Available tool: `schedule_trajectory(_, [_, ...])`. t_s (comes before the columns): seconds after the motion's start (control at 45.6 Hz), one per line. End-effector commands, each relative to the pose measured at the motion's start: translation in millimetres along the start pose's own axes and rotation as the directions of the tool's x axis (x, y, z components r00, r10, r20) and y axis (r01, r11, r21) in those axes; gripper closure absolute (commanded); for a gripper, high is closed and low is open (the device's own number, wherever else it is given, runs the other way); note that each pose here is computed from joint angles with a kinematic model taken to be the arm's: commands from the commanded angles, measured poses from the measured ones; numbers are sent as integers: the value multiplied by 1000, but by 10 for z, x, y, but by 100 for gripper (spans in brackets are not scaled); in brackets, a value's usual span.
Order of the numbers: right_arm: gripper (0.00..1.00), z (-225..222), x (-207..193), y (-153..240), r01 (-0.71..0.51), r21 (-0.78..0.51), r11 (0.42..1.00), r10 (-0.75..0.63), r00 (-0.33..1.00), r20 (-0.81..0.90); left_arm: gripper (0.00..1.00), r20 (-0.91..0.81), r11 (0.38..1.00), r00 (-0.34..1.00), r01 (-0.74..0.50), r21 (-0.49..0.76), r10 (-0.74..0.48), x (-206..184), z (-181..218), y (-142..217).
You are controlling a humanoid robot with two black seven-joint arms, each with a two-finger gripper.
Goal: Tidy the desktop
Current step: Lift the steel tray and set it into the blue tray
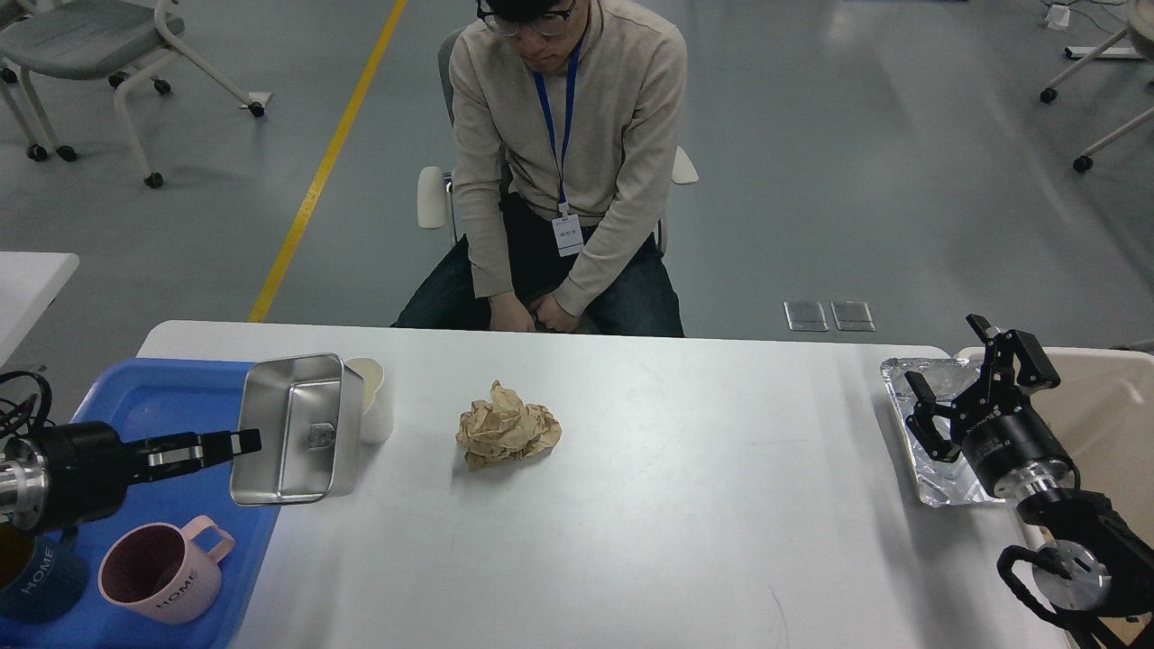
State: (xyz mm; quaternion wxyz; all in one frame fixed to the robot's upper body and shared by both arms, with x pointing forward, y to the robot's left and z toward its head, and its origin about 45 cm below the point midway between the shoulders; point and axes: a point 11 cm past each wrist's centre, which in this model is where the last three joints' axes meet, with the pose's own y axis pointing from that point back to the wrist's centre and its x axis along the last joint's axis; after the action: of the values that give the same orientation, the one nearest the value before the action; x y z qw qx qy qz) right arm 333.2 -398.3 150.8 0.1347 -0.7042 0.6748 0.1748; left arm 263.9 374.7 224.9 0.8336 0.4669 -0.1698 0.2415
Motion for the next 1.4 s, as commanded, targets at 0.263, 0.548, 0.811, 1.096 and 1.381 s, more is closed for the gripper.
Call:
schedule_trajectory(0.263, [0,6,-9,-3,2,-2,1000,-2,1000,-1,98,-24,997,999,-31,74,33,160,-231,189])
schedule_trajectory(0.548, [0,11,-11,-3,3,-4,1000,-3,1000,-1,98,-58,983,996,-60,171,71,284,-586,272])
schedule_trajectory(0.811, [0,27,0,9,0,-7,1000,0,1000,0,99,-100,974,991,-61,220,85,320,-812,206])
schedule_trajectory(1.096, [0,65,-52,-12,9,-9,1000,-9,1000,1,100,-124,962,988,-57,266,93,261,-1126,-43])
schedule_trajectory(1.381, [0,110,-68,4,10,-14,1000,-10,1000,10,99,-177,944,976,-63,324,126,212,-1379,-196])
